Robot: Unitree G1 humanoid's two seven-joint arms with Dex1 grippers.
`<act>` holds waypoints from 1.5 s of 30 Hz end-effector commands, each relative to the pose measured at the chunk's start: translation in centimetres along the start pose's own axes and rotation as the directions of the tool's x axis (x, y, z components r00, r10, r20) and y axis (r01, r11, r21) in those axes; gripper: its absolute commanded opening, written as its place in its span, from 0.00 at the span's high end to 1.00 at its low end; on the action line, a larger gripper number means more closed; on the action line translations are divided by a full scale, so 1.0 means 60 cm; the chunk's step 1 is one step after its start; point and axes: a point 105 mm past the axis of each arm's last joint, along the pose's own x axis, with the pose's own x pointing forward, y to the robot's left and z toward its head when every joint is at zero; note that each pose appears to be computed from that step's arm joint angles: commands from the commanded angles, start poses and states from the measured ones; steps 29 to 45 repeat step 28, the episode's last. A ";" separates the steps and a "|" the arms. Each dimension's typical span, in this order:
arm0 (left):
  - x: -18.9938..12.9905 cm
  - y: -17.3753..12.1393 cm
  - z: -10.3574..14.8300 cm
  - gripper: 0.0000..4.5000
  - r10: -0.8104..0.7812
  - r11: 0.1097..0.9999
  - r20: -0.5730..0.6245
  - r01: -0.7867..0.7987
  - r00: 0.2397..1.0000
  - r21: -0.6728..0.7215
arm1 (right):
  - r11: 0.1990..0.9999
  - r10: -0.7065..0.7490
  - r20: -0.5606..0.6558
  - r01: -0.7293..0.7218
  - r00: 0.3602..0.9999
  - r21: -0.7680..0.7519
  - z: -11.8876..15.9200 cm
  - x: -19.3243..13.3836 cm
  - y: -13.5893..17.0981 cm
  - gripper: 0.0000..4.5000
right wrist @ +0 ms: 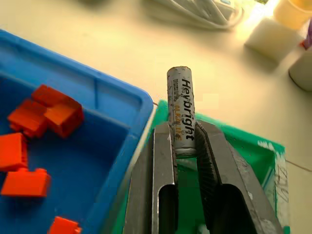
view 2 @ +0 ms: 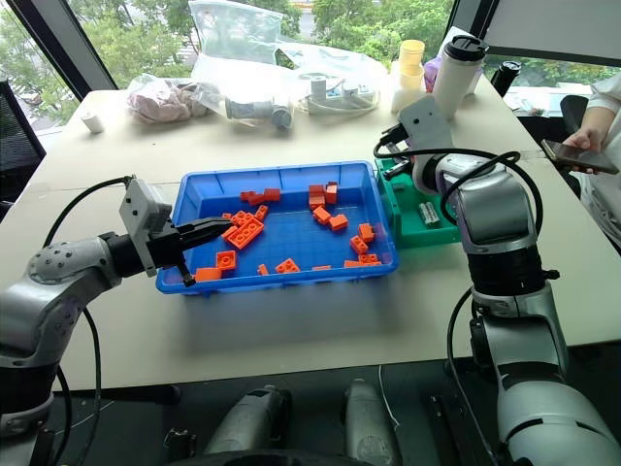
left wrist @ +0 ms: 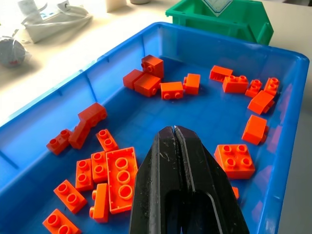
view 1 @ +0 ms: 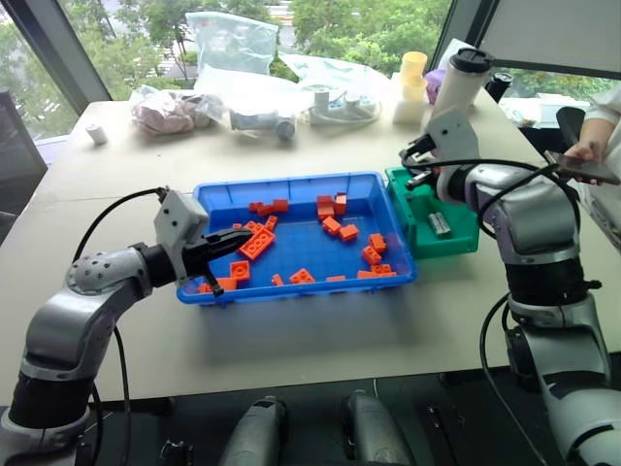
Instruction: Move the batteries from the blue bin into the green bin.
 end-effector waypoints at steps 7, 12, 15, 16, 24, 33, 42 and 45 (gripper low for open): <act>0.004 0.007 0.025 1.00 -0.020 0.999 0.040 0.018 0.999 0.039 | 0.999 -0.035 -0.013 0.035 0.999 0.009 -0.027 -0.018 -0.039 0.45; 0.002 0.010 0.026 1.00 -0.023 0.999 0.038 0.021 0.999 0.034 | 1.000 0.000 0.047 0.001 0.999 -0.016 0.002 -0.034 -0.041 0.01; -0.001 0.010 0.027 1.00 -0.023 0.999 0.034 0.022 0.999 0.033 | 0.995 0.104 0.121 -0.101 0.987 -0.026 0.031 -0.056 -0.026 0.01; -0.004 0.010 0.027 1.00 -0.024 0.999 0.031 0.023 0.999 0.033 | 0.985 0.171 0.158 -0.166 0.973 -0.042 0.045 -0.067 -0.012 0.01; -0.024 0.015 0.029 1.00 -0.019 0.999 0.010 0.019 1.000 0.042 | 0.794 0.601 0.141 -0.568 0.787 -0.217 0.027 -0.134 0.128 0.01; -0.030 0.012 0.027 1.00 -0.026 0.999 -0.003 0.026 1.000 0.042 | 0.756 0.648 0.120 -0.616 0.752 -0.221 0.012 -0.137 0.158 0.01; -0.030 0.012 0.027 1.00 -0.026 0.999 -0.003 0.026 1.000 0.042 | 0.756 0.648 0.120 -0.616 0.752 -0.221 0.012 -0.137 0.158 0.01; -0.030 0.012 0.027 1.00 -0.026 0.999 -0.003 0.026 1.000 0.042 | 0.756 0.648 0.120 -0.616 0.752 -0.221 0.012 -0.137 0.158 0.01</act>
